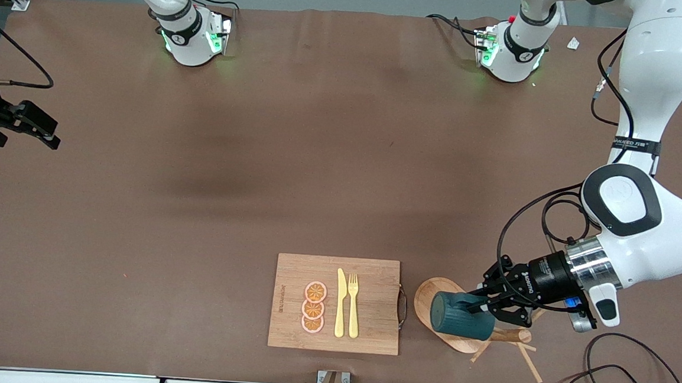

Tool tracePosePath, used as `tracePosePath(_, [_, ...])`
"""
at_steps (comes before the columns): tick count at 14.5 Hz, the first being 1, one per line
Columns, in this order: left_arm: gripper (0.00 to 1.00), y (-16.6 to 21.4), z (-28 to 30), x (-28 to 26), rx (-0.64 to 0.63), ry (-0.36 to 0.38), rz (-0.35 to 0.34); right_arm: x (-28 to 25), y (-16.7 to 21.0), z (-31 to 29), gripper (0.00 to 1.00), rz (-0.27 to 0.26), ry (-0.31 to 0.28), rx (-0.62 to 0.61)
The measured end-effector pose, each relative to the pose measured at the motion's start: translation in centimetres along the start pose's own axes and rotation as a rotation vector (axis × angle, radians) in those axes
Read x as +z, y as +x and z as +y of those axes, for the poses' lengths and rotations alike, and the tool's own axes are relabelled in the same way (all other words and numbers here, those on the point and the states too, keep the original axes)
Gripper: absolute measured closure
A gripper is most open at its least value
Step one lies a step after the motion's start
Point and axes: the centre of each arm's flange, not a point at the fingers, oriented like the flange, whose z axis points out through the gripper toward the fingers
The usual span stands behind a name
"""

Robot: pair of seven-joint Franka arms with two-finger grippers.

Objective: Pass cup and hang on rack
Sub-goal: 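Hook the mug handle onto a rack peg with the left gripper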

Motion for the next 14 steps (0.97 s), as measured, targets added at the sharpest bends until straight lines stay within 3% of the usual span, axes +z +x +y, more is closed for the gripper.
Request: tracePosePath(14, [0.79, 3.5, -0.3, -0.7, -0.065, -0.022, -0.008, 0.1, 0.2, 0.0, 0.0, -0.001, 0.0, 0.0])
